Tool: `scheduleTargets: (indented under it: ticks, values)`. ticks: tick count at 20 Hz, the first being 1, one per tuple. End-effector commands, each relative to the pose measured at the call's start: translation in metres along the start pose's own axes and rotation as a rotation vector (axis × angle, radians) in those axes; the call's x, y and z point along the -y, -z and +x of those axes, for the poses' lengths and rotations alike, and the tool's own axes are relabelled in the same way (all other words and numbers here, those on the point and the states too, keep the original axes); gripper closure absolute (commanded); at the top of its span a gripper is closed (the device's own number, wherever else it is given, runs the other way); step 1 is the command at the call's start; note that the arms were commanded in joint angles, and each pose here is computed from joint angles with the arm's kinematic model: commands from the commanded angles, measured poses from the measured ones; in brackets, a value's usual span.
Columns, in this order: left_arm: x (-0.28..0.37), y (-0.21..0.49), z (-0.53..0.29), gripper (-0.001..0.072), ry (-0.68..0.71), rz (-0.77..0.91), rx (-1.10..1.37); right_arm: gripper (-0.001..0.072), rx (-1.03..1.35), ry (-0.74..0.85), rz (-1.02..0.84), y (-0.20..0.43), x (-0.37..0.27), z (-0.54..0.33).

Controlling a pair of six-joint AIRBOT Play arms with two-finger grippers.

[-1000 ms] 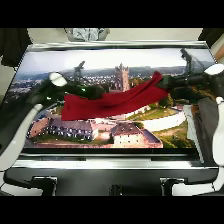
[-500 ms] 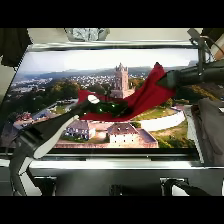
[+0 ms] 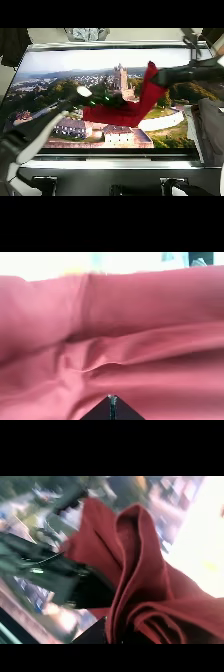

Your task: Fold the shirts.

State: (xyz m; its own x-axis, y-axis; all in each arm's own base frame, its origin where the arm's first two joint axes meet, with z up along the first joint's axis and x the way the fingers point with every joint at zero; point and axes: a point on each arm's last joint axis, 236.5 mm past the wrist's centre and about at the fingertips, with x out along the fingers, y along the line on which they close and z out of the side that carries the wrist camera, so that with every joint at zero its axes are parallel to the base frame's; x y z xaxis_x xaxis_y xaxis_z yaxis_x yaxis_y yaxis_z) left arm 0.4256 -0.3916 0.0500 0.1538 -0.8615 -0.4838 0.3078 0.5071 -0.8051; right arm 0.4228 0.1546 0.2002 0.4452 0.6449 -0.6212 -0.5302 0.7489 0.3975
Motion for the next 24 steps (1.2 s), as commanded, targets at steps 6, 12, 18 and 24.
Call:
scheduleTargets:
  ticks: [6, 12, 18, 24]
  values:
    - [-0.012, -0.074, -0.379, 0.0681, -0.601, 0.229, 0.516, 0.0667, -0.012, -0.187, 0.075, 0.016, -0.093, 0.208]
    - [0.025, -0.044, -0.466, 0.0681, -0.701, 0.244, 0.681, 0.0018, -0.165, -0.246, 0.179, 0.081, -0.105, 0.282]
    - [0.017, -0.047, -0.463, 0.068, -0.701, 0.238, 0.664, 0.0027, -0.231, 0.13, 0.063, 0.061, 0.073, 0.143]
    - [0.007, -0.05, -0.458, 0.068, -0.698, 0.221, 0.648, 0.0039, -0.501, 0.135, 0.374, 0.201, 0.146, 0.106]
